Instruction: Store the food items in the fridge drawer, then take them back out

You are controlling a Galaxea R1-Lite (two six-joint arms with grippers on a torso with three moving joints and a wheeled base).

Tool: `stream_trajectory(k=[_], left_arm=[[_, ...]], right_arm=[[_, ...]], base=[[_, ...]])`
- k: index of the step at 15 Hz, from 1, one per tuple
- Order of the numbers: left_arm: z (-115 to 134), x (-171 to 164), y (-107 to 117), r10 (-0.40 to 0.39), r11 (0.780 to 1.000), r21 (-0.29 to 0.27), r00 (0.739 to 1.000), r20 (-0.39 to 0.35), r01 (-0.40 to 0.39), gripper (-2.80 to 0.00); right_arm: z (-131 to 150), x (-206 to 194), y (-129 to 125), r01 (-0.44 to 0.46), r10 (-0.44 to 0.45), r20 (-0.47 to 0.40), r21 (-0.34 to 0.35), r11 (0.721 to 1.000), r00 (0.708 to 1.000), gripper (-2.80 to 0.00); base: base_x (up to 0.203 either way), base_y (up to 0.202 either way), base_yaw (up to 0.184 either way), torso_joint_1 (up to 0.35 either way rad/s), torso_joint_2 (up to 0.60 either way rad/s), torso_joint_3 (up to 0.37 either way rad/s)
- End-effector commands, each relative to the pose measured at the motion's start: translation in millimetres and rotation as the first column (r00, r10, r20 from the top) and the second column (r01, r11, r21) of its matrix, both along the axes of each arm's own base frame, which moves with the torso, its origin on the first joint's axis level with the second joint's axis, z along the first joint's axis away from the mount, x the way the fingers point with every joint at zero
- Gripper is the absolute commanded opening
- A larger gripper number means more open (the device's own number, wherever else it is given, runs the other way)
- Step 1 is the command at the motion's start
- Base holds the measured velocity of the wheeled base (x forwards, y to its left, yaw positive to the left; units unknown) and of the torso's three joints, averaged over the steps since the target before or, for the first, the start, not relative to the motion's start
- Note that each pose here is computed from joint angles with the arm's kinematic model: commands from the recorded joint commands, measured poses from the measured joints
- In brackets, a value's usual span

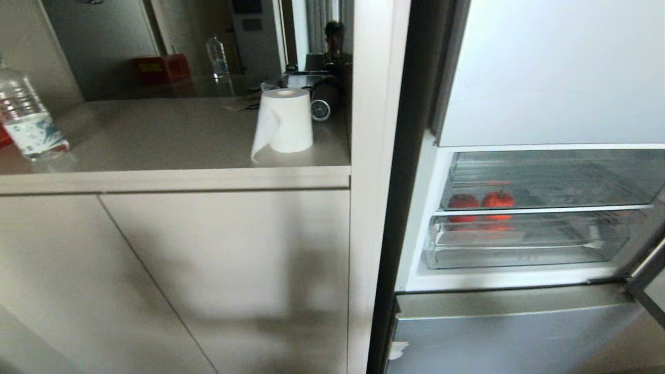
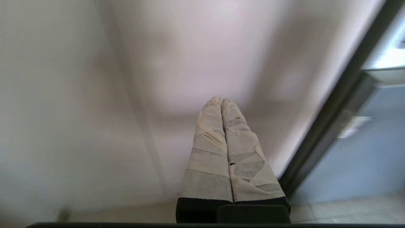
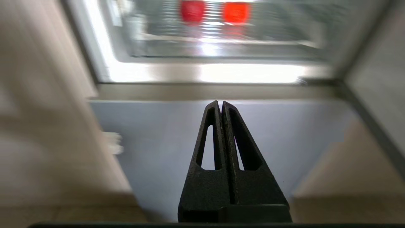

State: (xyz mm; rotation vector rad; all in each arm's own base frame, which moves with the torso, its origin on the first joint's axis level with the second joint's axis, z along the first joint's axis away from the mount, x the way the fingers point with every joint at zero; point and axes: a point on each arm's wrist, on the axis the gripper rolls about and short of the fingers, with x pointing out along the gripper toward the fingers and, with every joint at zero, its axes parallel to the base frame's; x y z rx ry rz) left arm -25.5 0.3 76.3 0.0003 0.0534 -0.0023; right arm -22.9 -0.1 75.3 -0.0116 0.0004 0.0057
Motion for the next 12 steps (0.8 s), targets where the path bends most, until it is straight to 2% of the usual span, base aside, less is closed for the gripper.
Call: stream_trajectory(k=[1, 5, 7, 9, 11, 12], left_arm=[[0.0, 0.0, 0.0, 0.001, 1.0, 0.0, 1.0, 0.0, -0.001, -2.8], [0.0, 0.0, 0.0, 0.001, 1.0, 0.0, 1.0, 0.0, -0.001, -2.8], [0.0, 0.0, 0.0, 0.001, 1.0, 0.0, 1.0, 0.0, -0.001, -2.8], [0.0, 0.0, 0.0, 0.001, 1.0, 0.0, 1.0, 0.0, -0.001, -2.8], [0.0, 0.0, 0.0, 0.001, 1.0, 0.0, 1.0, 0.0, -0.001, -2.8], [0.0, 0.0, 0.0, 0.001, 1.0, 0.0, 1.0, 0.0, -0.001, -2.8]], right_arm=[[-0.4, 0.2, 0.0, 0.0, 0.0, -0.003, 0.001, 1.0, 1.0, -2.8], [-0.5, 0.2, 0.1, -0.003, 0.003, -0.004, -0.005, 1.0, 1.0, -2.8], [-0.5, 0.2, 0.2, -0.01, 0.01, -0.004, -0.069, 0.998, 1.0, -2.8], [14.5, -2.4, 0.4, -0.019, 0.021, 0.022, -0.083, 0.996, 1.0, -2.8], [41.5, 5.0, 0.9, -0.041, 0.04, -0.042, -0.042, 0.998, 0.998, -2.8], [54.0, 16.0, 1.3, -0.057, 0.056, -0.115, -0.012, 0.998, 0.992, -2.8]], base=[[0.002, -0.008, 0.172, 0.004, 0.0, 0.005], [0.002, -0.006, 0.133, 0.002, 0.0, 0.002], [0.0, 0.0, 0.0, 0.0, 0.0, 0.0], [0.0, 0.0, 0.0, 0.0, 0.0, 0.0], [0.0, 0.0, 0.0, 0.0, 0.0, 0.0], [0.0, 0.0, 0.0, 0.0, 0.0, 0.0]])
